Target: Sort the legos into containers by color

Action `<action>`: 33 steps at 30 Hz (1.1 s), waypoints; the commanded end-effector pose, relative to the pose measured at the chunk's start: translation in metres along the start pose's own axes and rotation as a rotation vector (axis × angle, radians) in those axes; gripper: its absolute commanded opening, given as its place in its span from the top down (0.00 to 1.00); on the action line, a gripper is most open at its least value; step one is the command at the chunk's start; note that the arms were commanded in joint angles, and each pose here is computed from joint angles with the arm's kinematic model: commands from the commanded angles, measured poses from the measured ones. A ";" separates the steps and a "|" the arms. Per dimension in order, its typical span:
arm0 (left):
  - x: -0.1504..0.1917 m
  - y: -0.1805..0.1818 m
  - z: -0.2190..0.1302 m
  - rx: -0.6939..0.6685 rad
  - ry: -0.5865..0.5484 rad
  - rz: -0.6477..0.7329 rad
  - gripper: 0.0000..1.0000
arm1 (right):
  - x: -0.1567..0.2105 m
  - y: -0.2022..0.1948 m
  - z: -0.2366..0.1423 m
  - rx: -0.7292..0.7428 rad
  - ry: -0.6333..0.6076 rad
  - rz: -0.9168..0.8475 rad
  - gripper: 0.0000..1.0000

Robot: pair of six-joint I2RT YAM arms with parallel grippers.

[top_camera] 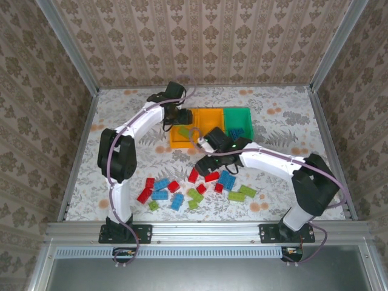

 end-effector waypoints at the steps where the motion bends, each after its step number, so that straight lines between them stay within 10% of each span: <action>1: -0.002 0.002 0.005 0.057 -0.006 -0.052 0.29 | 0.000 0.017 0.013 0.017 0.062 -0.158 0.08; 14: 0.011 -0.003 -0.019 0.192 -0.080 -0.101 0.02 | 0.005 0.036 0.048 -0.010 0.159 -0.275 0.04; 33: 0.052 0.032 -0.034 0.160 -0.090 -0.195 0.00 | 0.013 0.034 0.081 0.020 0.265 -0.325 0.10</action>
Point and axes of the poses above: each hand's point on the last joint's axis, 136 mm out from that joint toward the fingers, its own z axis out along the fingers, its own y axis along the line the jaws close on, x = y × z, the point moved 9 cm from there along -z, back along the fingers, and after that the axes turned 13 degrees about z, right-handed, at the moved point
